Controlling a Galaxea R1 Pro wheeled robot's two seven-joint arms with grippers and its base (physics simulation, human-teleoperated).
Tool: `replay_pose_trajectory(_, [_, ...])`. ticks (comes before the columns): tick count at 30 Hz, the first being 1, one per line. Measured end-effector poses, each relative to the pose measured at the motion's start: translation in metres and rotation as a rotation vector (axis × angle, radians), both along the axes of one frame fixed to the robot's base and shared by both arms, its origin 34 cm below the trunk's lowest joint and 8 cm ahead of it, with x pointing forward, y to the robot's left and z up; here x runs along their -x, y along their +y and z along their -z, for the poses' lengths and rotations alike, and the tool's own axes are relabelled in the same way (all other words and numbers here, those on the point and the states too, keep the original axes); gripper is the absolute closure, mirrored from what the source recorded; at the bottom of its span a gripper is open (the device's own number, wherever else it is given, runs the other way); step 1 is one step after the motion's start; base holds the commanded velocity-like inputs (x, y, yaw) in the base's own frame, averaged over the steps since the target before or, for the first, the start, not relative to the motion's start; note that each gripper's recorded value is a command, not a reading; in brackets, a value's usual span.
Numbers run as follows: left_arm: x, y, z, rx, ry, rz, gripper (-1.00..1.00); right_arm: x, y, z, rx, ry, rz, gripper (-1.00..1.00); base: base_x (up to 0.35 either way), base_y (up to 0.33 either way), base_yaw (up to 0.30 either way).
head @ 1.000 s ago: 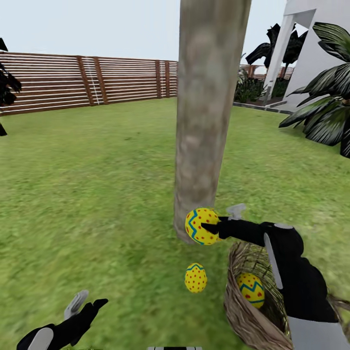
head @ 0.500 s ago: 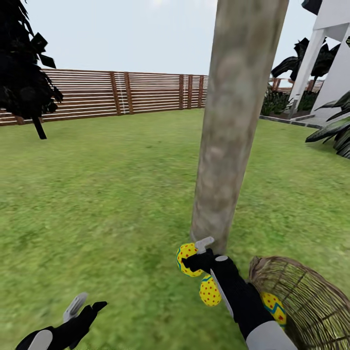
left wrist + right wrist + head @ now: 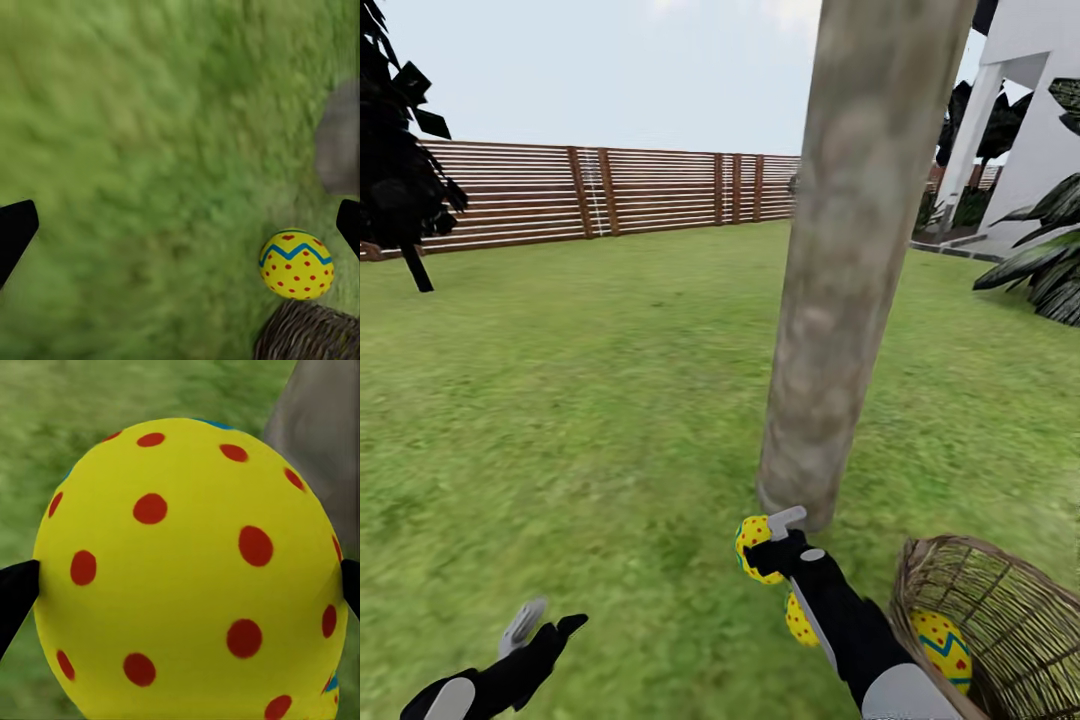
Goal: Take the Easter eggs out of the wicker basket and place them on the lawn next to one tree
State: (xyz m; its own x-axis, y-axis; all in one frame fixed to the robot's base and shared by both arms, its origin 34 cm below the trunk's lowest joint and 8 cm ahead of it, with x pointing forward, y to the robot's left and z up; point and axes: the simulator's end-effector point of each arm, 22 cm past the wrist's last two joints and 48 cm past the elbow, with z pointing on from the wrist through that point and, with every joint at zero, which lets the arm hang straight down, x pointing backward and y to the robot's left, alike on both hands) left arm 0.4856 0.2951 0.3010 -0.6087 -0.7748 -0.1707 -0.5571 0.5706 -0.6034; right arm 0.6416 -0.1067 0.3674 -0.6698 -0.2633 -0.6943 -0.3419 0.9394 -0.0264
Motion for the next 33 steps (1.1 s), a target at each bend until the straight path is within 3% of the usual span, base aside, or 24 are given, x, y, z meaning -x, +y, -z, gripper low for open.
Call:
replay_pose_trajectory(9, [0.0, 0.0, 0.0, 0.003, 0.0, 0.0, -1.0, 0.0, -0.002, 0.004, 0.005, 0.016, 0.003, 1.0, 0.177, 0.282, -0.172])
replay_pose_trajectory(15, [0.0, 0.0, 0.0, 0.002, -0.001, -0.001, -1.0, 0.008, 0.006, 0.035, 0.02, 0.124, -0.006, 1.0, 0.167, 0.287, -0.004])
replay_pose_trajectory(27, [0.0, 0.0, 0.0, 0.002, 0.001, 0.0, -1.0, 0.006, 0.005, 0.035, 0.024, 0.123, -0.007, 1.0, 0.182, 0.285, -0.062])
replay_pose_trajectory(33, [0.0, -0.002, 0.0, 0.011, 0.0, -0.006, -1.0, 0.004, 0.003, 0.035, 0.032, 0.117, -0.001, 1.0, 0.069, 0.095, -0.065])
